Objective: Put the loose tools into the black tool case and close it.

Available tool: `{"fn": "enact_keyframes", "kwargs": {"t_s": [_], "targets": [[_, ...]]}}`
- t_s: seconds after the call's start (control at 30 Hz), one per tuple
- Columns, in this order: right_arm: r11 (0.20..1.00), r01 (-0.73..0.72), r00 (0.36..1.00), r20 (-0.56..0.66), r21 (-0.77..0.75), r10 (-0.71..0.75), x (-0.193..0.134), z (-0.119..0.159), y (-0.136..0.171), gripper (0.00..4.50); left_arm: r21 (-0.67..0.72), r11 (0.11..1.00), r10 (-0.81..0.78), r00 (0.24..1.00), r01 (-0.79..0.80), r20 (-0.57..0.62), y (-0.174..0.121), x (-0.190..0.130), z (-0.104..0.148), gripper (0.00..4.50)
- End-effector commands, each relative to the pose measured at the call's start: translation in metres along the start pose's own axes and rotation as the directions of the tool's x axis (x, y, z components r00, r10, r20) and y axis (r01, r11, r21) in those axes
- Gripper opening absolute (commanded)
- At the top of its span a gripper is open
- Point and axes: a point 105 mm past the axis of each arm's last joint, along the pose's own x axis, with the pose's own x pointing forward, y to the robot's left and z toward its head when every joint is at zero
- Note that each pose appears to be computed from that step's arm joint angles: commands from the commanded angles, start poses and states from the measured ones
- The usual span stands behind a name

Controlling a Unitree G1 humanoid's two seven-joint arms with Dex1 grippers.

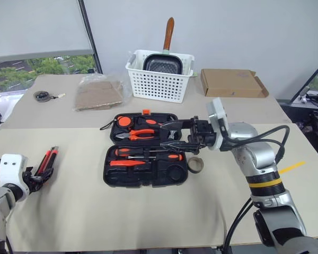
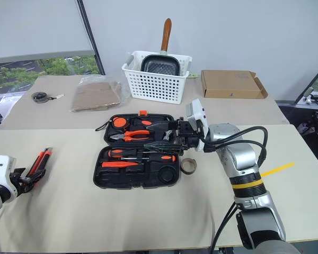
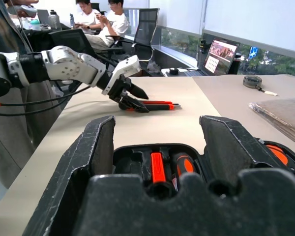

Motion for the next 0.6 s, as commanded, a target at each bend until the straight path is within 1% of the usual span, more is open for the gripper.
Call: {"fn": "enact_keyframes", "kwargs": {"t_s": [0.03, 0.07, 0.17, 0.27, 0.3, 0.33, 0.37, 0.4, 0.43, 0.47, 0.5, 0.6], "targets": [[0.997, 0.019, 1.0, 0.007, -0.071, -0.018, -0.003, 0.013, 0.001, 3.2, -0.041, 0.999, 0.008, 0.994, -0.004, 0.106, 0.006, 0.001, 0.024, 2.05], [0.997, 0.024, 1.0, 0.007, -0.071, -0.024, -0.004, 0.013, 0.002, 3.2, -0.065, 0.998, 0.002, 0.988, 0.009, 0.155, 0.006, 0.0, 0.036, 1.78], [0.997, 0.039, 0.999, 0.005, -0.068, -0.039, -0.007, 0.012, 0.003, 3.2, -0.061, 0.996, -0.05, 0.962, 0.069, 0.268, -0.002, -0.002, 0.068, 1.71], [0.996, 0.055, 0.998, -0.001, -0.069, -0.055, -0.01, 0.011, 0.003, 3.2, 0.027, 0.979, -0.196, 0.906, 0.201, 0.376, -0.032, -0.003, 0.104, 1.71], [0.996, 0.058, 0.998, -0.002, -0.069, -0.058, -0.011, 0.011, 0.003, 3.2, 0.054, 0.971, -0.234, 0.89, 0.231, 0.392, -0.04, -0.004, 0.111, 1.71], [0.995, 0.064, 0.998, -0.003, -0.071, -0.065, -0.012, 0.011, 0.002, 3.2, 0.116, 0.946, -0.323, 0.855, 0.302, 0.406, -0.059, -0.005, 0.122, 1.71], [0.995, 0.073, 0.997, -0.004, -0.073, -0.073, -0.013, 0.012, 0.001, 3.2, 0.197, 0.901, -0.434, 0.805, 0.387, 0.404, -0.082, -0.008, 0.131, 1.71], [0.994, 0.082, 0.997, -0.008, -0.075, -0.083, -0.016, 0.012, 0.0, 3.2, 0.299, 0.817, -0.576, 0.733, 0.494, 0.363, -0.113, -0.013, 0.138, 1.71], [0.993, 0.09, 0.996, -0.013, -0.077, -0.092, -0.018, 0.012, -0.001, 3.2, 0.374, 0.724, -0.685, 0.664, 0.579, 0.299, -0.138, -0.019, 0.138, 1.71], [0.992, 0.095, 0.995, -0.016, -0.078, -0.097, -0.02, 0.012, -0.002, 3.2, 0.409, 0.664, -0.741, 0.622, 0.626, 0.251, -0.15, -0.023, 0.137, 1.71], [0.991, 0.102, 0.994, -0.026, -0.081, -0.105, -0.022, 0.011, -0.002, 3.2, 0.48, 0.583, -0.797, 0.577, 0.655, 0.18, -0.163, -0.025, 0.133, 1.71], [0.988, 0.125, 0.991, -0.041, -0.089, -0.129, -0.027, 0.007, -0.002, 3.2, 0.641, 0.366, -0.868, 0.496, 0.675, -0.026, -0.187, -0.02, 0.114, 1.71]]}}
